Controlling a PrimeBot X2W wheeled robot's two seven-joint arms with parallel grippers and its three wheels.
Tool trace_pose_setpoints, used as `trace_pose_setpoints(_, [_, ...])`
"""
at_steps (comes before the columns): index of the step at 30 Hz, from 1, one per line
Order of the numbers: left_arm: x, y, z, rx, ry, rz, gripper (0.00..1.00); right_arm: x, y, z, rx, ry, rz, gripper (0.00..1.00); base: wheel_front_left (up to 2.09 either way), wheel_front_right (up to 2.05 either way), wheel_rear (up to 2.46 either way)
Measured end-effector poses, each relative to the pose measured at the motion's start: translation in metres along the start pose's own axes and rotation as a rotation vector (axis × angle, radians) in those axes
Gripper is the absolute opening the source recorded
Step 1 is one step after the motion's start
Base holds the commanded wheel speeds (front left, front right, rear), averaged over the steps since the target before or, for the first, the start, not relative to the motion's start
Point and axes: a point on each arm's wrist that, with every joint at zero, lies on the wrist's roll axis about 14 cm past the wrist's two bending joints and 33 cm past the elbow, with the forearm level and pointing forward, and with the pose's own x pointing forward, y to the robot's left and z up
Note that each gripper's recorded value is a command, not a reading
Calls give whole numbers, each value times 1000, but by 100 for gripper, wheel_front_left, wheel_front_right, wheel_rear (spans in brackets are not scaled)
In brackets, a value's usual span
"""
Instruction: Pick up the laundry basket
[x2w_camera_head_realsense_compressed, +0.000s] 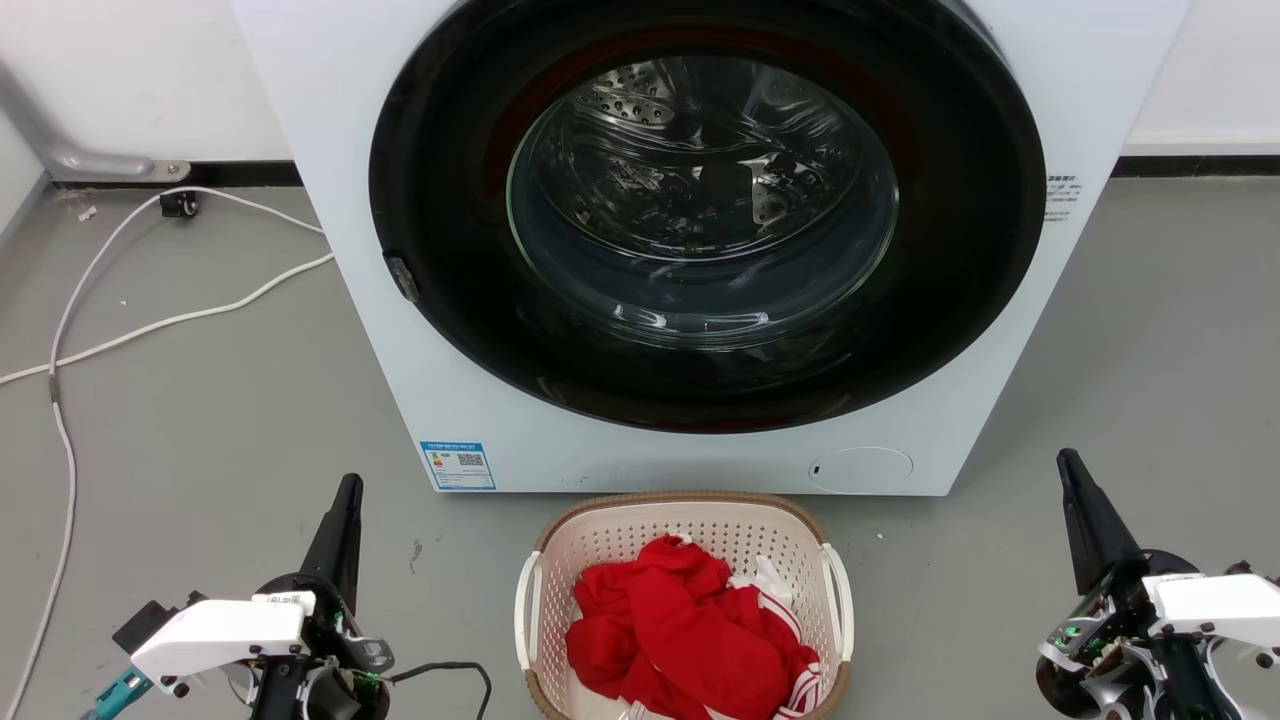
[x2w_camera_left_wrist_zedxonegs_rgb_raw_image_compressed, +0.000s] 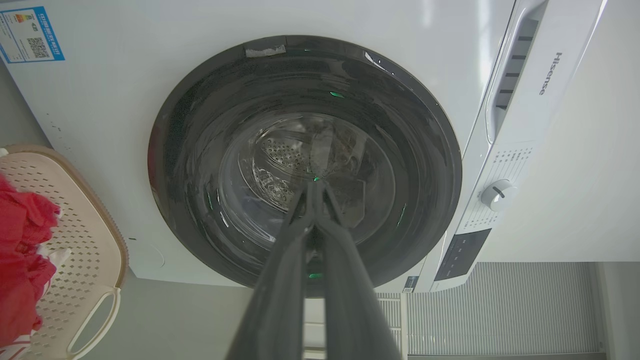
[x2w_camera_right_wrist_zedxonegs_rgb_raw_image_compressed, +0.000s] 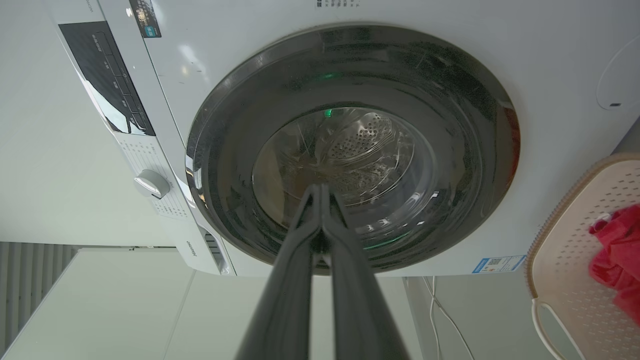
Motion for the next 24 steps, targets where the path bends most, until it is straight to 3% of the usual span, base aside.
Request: trace_pose_setpoints(24, [0, 0, 0, 2, 4, 0, 0, 0, 0, 0, -2, 0, 0, 0, 0, 0, 0])
